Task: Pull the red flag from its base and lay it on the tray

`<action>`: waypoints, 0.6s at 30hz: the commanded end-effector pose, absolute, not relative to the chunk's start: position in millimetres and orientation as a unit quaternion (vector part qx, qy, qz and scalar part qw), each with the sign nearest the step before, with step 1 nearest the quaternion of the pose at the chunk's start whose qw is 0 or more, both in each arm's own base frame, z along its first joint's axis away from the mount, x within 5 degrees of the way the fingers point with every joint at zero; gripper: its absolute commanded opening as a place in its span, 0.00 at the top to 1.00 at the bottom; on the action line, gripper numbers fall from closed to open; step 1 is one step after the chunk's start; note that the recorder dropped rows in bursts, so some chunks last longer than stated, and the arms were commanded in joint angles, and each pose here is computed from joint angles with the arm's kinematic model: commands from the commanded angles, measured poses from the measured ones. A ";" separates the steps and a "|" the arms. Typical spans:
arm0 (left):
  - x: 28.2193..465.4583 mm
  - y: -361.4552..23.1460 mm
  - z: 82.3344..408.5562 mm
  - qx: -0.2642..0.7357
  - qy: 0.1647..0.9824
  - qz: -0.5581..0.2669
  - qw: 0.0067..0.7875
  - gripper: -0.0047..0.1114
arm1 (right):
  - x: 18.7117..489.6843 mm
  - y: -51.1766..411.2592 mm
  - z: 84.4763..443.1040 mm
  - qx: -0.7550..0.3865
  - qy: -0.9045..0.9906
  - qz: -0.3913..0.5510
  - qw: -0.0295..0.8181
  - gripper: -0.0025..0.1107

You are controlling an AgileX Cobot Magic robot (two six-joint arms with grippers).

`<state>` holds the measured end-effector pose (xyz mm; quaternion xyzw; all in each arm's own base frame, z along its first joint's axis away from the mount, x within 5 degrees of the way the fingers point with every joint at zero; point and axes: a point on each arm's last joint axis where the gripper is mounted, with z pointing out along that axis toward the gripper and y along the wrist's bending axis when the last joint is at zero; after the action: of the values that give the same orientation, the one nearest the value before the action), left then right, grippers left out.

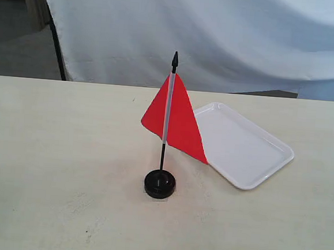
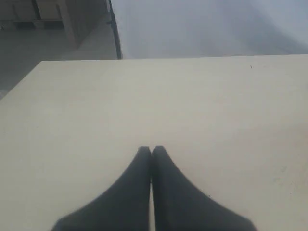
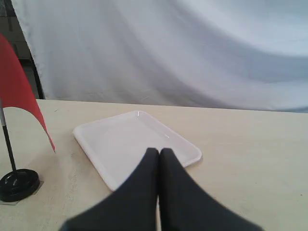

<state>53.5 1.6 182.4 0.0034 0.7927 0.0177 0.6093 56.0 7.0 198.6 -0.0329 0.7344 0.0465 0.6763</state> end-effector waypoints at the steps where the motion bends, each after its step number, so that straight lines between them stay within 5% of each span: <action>1: 53.5 1.6 182.2 0.004 0.792 0.016 0.611 0.96 | 55.8 7.1 198.5 -0.038 0.732 0.044 0.679 0.98; 9: 53.5 1.6 182.2 0.004 0.792 0.016 0.611 0.96 | 56.0 5.8 210.8 -0.027 0.685 0.045 0.727 0.98; 18: 53.5 1.6 182.2 0.004 0.792 0.016 0.611 0.96 | 47.9 0.5 244.2 0.100 0.526 0.196 0.822 0.98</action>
<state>53.5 1.6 182.4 0.0034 0.7927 0.0177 0.6093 51.6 2.0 236.1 0.0691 0.5740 0.1472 0.8025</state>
